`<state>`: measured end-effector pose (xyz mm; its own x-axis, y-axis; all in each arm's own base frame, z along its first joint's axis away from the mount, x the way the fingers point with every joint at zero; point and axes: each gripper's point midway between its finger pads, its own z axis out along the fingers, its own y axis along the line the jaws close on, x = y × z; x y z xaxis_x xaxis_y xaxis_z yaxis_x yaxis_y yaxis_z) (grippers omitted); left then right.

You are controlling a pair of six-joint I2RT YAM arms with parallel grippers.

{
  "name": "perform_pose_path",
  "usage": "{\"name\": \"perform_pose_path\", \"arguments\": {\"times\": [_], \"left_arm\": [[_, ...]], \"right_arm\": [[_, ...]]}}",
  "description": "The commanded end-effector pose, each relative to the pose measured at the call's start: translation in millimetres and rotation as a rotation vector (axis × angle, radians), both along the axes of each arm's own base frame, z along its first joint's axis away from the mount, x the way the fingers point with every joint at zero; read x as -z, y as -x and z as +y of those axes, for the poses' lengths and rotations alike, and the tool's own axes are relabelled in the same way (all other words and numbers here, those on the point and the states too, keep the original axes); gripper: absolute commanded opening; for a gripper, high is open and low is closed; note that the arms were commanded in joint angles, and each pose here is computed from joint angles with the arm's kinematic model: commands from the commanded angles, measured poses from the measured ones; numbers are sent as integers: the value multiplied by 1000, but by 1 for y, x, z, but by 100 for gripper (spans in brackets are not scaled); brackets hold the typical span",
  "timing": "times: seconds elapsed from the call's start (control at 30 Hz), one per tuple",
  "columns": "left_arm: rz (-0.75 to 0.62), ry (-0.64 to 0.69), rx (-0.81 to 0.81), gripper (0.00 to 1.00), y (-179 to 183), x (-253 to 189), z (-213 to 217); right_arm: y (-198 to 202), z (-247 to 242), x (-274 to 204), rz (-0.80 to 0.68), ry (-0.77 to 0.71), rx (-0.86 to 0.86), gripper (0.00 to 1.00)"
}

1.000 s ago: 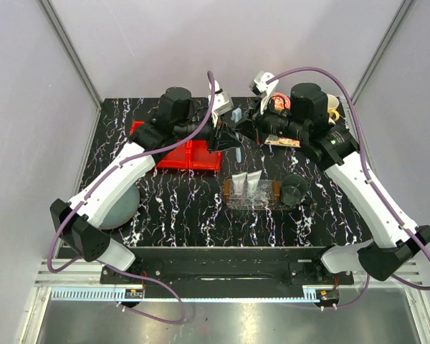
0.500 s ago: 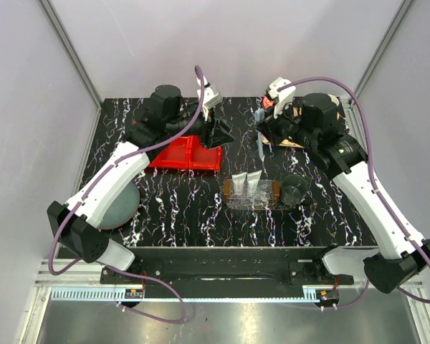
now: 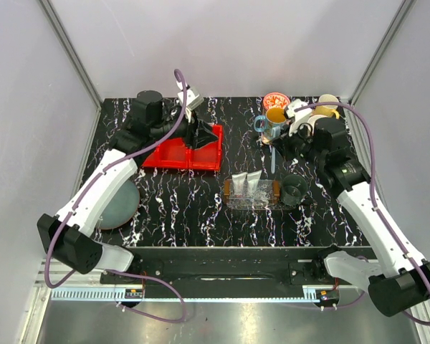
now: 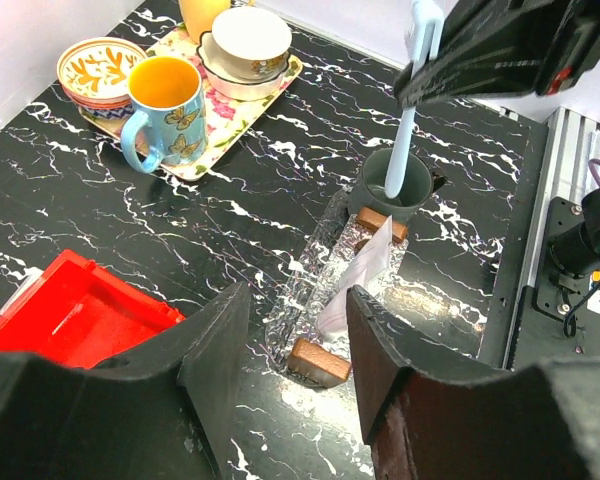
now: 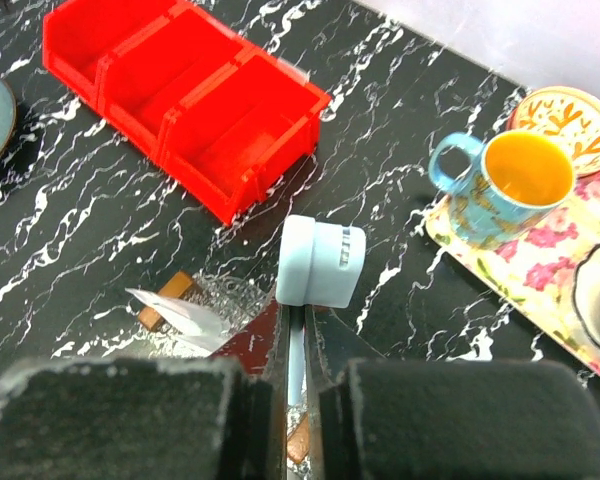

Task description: Prepare toiletry sets of a toothbrush and toothpaste on the tray

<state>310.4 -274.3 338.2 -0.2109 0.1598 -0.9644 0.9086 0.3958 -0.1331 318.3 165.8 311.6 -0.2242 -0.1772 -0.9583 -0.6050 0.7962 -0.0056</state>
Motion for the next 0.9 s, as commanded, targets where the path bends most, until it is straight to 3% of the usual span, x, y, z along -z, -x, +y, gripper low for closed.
{"name": "perform_pose_path", "arguments": {"times": [0.0,0.87], "left_arm": [[-86,35,-26,48,-2,-20,9],[-59,28,-31,47,2,1,17]], "right_arm": [[1,7,-4,-58,-73,-39,0],[3,14,67,3,-150,-101,0]]}}
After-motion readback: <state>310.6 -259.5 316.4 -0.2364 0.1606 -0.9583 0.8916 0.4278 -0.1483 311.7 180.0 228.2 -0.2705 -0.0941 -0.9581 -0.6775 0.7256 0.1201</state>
